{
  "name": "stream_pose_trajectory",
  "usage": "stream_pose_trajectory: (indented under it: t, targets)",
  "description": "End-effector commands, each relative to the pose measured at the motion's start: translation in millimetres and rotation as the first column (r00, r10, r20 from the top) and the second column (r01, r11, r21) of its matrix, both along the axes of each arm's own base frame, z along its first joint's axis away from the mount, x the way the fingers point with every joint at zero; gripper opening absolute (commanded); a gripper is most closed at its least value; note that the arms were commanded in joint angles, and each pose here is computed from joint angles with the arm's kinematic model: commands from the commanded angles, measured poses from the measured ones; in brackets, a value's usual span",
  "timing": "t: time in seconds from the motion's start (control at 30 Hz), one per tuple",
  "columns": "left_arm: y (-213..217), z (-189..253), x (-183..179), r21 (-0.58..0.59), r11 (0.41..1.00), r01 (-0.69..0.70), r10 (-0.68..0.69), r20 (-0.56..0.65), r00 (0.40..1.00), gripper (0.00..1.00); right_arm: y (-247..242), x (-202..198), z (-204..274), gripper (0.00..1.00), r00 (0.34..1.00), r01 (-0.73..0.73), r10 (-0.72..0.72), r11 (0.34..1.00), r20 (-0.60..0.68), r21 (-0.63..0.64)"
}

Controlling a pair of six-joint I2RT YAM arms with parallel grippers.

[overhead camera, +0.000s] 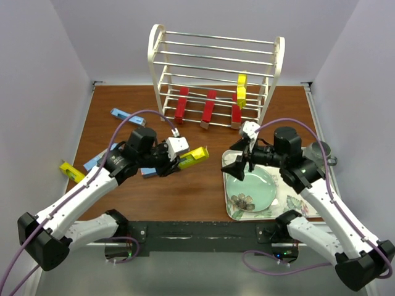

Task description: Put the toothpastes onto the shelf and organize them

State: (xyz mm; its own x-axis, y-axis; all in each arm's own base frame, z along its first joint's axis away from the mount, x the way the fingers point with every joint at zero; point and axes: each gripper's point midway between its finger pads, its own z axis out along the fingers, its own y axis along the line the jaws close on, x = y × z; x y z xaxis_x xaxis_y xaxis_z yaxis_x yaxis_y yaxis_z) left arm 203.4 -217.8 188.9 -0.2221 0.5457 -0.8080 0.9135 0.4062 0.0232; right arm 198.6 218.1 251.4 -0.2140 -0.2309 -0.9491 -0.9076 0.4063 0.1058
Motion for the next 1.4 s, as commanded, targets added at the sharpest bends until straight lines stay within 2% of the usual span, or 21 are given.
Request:
stream_pose_trajectory:
  t: [0.0,0.17,0.23,0.37,0.57,0.67,0.8,0.97,1.07,1.1,1.17,1.2,1.27,1.3,1.37]
  targets:
    - [-15.1,23.8,-11.6,-0.006,0.990,0.141,-0.141,0.056,0.988,0.13,16.5,-19.9,26.3,0.96,0.979,-0.179,0.178,0.984,0.099,-0.003]
    - [-27.4,32.1,-18.7,0.004,0.977,0.215,-0.215,0.062,0.975,0.14,36.4,-25.2,23.8,0.96,0.957,-0.254,0.261,0.965,0.127,-0.069]
    - [-30.2,36.1,-17.9,0.008,0.974,0.227,-0.227,0.069,0.972,0.14,45.5,-30.1,17.6,0.95,0.946,-0.300,0.309,0.949,0.094,-0.101]
    - [-34.5,38.3,-23.4,0.027,0.963,0.269,-0.270,0.057,0.961,0.14,54.9,-25.9,16.5,0.94,0.936,-0.317,0.331,0.940,0.115,-0.126]
    - [-34.8,41.4,-25.7,0.039,0.955,0.294,-0.296,0.066,0.953,0.15,64.8,-22.8,5.1,0.87,0.923,-0.358,0.375,0.919,0.085,-0.166]
    - [-33.9,41.1,-25.8,0.045,0.953,0.298,-0.301,0.072,0.951,0.15,67.2,-23.2,-0.5,0.80,0.919,-0.371,0.388,0.911,0.069,-0.179]
    - [-33.2,39.0,-26.4,0.051,0.951,0.306,-0.309,0.072,0.948,0.15,69.1,-23.5,-5.6,0.63,0.917,-0.380,0.395,0.905,0.048,-0.190]
    - [-33.7,38.9,-24.3,0.052,0.952,0.302,-0.306,0.086,0.948,0.17,68.3,-21.9,-5.9,0.47,0.920,-0.372,0.389,0.906,0.048,-0.201]
    - [-33.6,37.6,-23.6,0.053,0.952,0.300,-0.304,0.087,0.949,0.26,68.0,-21.1,-4.0,0.35,0.925,-0.360,0.377,0.912,0.054,-0.198]
    - [-33.4,36.4,-23.9,0.055,0.952,0.300,-0.304,0.084,0.949,0.32,67.4,-20.9,-4.7,0.32,0.927,-0.356,0.372,0.913,0.051,-0.200]
    - [-32.4,36.2,-22.8,0.058,0.955,0.293,-0.297,0.090,0.951,0.39,66.2,-21.1,-3.9,0.30,0.931,-0.345,0.361,0.918,0.050,-0.198]
    - [-31.6,35.4,-22.2,0.060,0.956,0.286,-0.291,0.091,0.952,0.49,66.2,-20.0,-3.7,0.27,0.934,-0.337,0.353,0.921,0.053,-0.197]
    - [-29.1,37.9,-16.5,0.065,0.966,0.251,-0.258,0.115,0.959,0.60,65.3,-19.6,-4.9,0.25,0.941,-0.323,0.336,0.927,0.044,-0.189]
    - [-27.2,37.3,-13.9,0.070,0.970,0.232,-0.240,0.125,0.963,0.71,65.9,-18.0,-4.4,0.25,0.944,-0.313,0.327,0.932,0.046,-0.185]
    - [-21.8,46.3,-0.1,0.062,0.988,0.142,-0.151,0.185,0.971,0.83,65.7,-16.4,-5.1,0.24,0.955,-0.287,0.296,0.942,0.029,-0.172]
